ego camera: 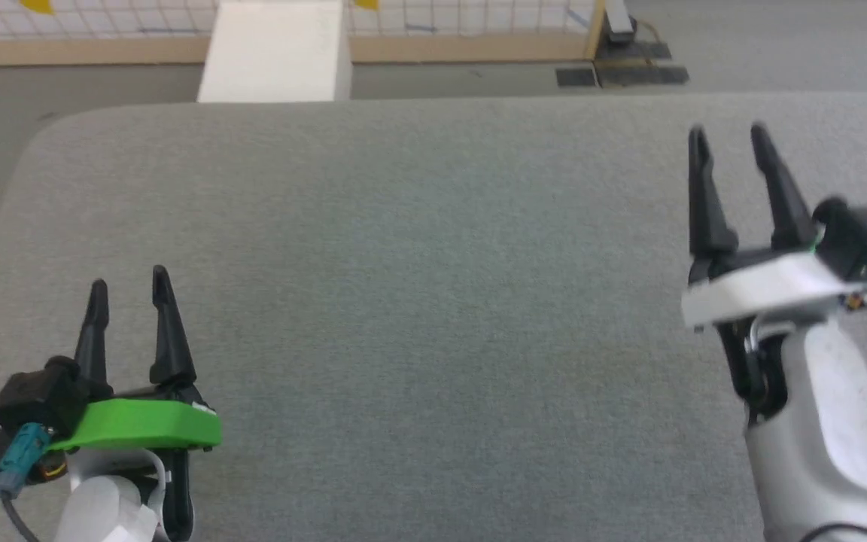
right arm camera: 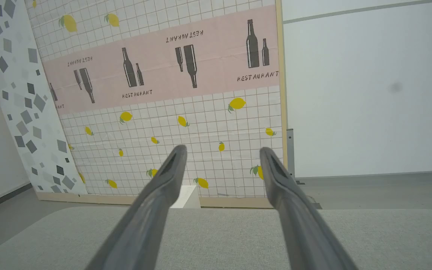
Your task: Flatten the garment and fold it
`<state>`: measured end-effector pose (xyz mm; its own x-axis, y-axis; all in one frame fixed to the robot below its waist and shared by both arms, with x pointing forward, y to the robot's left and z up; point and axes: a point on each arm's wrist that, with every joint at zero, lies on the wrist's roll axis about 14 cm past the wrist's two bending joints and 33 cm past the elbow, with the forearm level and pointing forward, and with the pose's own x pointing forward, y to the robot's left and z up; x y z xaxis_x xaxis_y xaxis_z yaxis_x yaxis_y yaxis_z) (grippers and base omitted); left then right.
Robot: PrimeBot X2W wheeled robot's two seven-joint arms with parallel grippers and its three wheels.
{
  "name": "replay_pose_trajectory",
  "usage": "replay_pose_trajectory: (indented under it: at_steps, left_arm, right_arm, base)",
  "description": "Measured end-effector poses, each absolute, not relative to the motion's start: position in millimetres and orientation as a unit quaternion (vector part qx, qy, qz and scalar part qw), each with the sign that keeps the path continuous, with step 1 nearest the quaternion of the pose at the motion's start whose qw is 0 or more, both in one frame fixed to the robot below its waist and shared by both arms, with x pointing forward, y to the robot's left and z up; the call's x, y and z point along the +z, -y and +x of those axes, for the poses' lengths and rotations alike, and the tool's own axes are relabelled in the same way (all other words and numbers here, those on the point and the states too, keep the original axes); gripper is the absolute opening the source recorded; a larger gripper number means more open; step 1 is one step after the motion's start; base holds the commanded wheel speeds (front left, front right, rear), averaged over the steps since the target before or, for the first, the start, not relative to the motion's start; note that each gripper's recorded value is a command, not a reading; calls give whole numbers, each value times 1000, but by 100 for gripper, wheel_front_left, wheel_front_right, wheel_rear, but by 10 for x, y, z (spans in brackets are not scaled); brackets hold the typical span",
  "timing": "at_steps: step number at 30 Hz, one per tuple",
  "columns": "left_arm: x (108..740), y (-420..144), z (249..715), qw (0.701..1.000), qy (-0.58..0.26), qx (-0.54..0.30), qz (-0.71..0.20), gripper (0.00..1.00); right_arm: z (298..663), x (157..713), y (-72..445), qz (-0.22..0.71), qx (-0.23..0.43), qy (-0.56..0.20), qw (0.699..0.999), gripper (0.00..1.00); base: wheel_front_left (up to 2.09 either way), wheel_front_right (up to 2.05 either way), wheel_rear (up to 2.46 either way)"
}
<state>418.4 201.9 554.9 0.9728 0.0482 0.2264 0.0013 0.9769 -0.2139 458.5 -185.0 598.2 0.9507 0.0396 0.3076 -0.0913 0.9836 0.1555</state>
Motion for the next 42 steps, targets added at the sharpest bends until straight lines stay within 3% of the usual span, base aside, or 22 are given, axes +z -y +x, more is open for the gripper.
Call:
replay_pose_trajectory:
  at_steps: [8, 18, 30, 31, 42]
  left_arm:
    - [5494, -2077, 4037, 989, 103, 23, -103, 100]
    - [5226, -1733, 3999, 996, 59, -16, -58, 100]
    - [5134, -1677, 3925, 996, 48, -24, -76, 100]
    - [5119, -1671, 3927, 996, 46, -26, -77, 0]
    - [5131, -1672, 3924, 996, 45, -27, -75, 0]
  right_arm:
    - [4217, 5789, 1784, 92, 38, 140, 985, 100]
    - [3845, 5303, 1763, 71, 37, 76, 994, 100]
    - [3807, 5210, 1758, 75, 36, 63, 995, 100]
    - [3807, 5205, 1764, 76, 35, 62, 995, 0]
    - [3808, 5204, 1757, 74, 36, 59, 995, 0]
  base:
    - [0, 0, 0]
    - [0, 0, 0]
    - [0, 0, 0]
    - [0, 0, 0]
    - [0, 0, 0]
